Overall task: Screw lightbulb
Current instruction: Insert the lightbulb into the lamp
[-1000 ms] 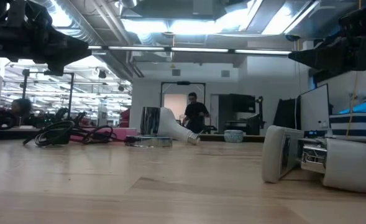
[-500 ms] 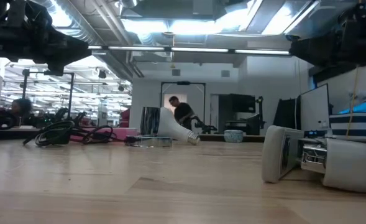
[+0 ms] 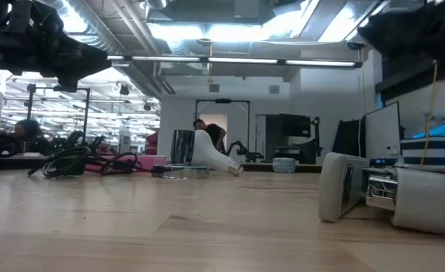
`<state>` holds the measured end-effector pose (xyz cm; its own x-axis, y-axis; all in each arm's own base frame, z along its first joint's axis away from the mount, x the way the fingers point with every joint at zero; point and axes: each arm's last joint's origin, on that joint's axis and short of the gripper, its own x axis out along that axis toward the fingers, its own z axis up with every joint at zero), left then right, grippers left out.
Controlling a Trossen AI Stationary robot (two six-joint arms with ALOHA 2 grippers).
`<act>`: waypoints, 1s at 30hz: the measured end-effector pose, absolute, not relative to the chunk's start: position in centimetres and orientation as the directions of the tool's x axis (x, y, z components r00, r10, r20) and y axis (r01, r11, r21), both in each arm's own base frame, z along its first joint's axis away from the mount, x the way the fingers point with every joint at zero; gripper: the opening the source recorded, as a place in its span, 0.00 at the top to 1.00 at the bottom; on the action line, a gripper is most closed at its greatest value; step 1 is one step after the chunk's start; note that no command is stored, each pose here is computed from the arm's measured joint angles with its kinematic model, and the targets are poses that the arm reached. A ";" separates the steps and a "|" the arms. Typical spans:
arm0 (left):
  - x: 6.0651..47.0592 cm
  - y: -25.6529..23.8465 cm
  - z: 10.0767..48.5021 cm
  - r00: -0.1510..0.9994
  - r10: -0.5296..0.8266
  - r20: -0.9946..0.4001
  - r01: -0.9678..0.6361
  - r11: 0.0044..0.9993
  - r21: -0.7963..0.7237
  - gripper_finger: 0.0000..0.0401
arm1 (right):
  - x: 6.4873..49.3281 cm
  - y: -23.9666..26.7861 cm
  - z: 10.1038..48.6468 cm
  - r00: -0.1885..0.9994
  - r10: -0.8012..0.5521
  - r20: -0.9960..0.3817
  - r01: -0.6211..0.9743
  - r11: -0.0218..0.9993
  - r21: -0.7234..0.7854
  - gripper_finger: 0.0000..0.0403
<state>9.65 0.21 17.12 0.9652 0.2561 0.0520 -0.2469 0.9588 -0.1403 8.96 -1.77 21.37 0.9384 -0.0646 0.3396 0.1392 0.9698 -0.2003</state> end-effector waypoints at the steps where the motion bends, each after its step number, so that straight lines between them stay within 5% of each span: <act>1: 9.7 0.2 17.1 0.965 0.256 0.052 -0.247 0.959 -0.140 0.69 | 8.9 -1.7 21.7 0.936 -0.047 0.348 0.125 0.970 -0.207 0.37; 8: 9.7 0.2 17.1 0.965 0.256 0.052 -0.247 0.959 -0.141 0.69 | 8.7 -1.6 22.3 0.932 -0.032 0.362 0.116 0.970 -0.215 0.37; 30: 9.7 0.2 17.1 0.965 0.256 0.052 -0.247 0.959 -0.140 0.69 | 10.1 -3.0 21.5 0.893 -0.377 0.247 0.422 0.891 -0.165 0.37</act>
